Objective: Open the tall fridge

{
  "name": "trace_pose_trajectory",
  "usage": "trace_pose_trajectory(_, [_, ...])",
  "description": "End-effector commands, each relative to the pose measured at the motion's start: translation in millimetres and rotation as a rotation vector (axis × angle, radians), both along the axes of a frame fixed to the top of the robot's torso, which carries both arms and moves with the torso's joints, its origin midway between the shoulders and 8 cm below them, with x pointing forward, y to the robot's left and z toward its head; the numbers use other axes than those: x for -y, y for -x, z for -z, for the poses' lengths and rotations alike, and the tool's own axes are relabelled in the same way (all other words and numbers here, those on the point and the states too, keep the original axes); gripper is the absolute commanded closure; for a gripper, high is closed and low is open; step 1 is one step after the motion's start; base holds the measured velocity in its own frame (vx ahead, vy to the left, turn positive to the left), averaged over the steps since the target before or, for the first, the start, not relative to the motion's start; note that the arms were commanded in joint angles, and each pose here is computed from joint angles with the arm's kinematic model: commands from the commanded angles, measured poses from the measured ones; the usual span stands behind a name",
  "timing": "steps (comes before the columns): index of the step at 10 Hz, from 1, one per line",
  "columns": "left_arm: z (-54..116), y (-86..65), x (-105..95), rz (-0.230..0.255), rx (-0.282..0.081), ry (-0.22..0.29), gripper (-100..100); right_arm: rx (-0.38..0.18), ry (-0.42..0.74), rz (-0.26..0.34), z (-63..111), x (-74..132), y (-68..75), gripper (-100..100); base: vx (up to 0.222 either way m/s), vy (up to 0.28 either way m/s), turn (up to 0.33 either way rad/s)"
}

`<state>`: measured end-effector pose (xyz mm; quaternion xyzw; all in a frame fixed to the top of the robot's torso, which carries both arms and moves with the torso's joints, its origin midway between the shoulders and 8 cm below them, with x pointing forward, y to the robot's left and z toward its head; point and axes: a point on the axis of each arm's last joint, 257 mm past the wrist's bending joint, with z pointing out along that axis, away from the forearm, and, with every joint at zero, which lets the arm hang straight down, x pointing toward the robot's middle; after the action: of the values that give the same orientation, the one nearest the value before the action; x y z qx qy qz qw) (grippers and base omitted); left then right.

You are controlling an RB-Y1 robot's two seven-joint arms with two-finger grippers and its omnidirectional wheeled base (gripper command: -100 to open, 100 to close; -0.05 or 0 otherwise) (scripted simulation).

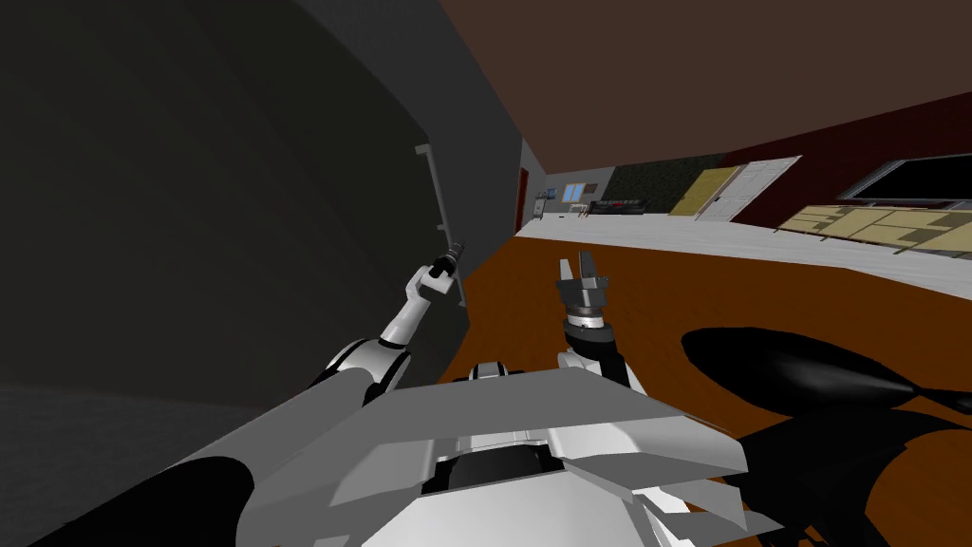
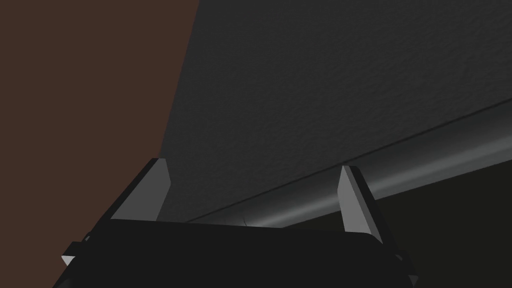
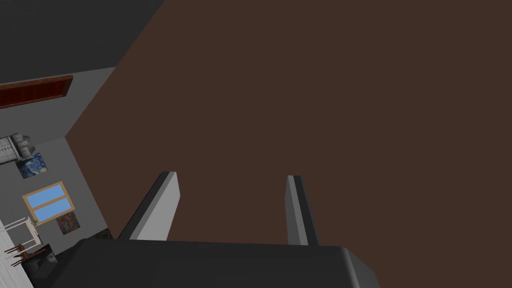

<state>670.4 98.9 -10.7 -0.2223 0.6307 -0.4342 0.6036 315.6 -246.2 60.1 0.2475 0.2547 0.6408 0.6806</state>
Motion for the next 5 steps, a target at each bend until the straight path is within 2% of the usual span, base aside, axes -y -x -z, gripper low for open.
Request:
trace_pose_trajectory(1, [-7.2,-14.9,-4.2,-0.030,-0.028,-0.038,-100,0.000,0.000,0.000,0.0,0.0,0.0,0,-0.003,0.039,-0.082])
trace_pose_trajectory(2, [-5.1,-22.8,-10.1,-0.053,-0.051,-0.060,-100,0.000,0.000,0.000,0.0,0.0,0.0,0,-0.010,0.054,-0.111])
trace_pose_trajectory(3, [-14.5,-23.7,-7.0,-0.051,-0.040,-0.061,-100,0.000,0.000,0.000,0.0,0.0,0.0,0,-0.006,0.041,-0.031])
trace_pose_trajectory(5, [-21.4,-38.1,-19.0,-0.099,-0.071,-0.103,-100,0.000,0.000,0.000,0.0,0.0,0.0,0,-0.003,0.042,-0.077])
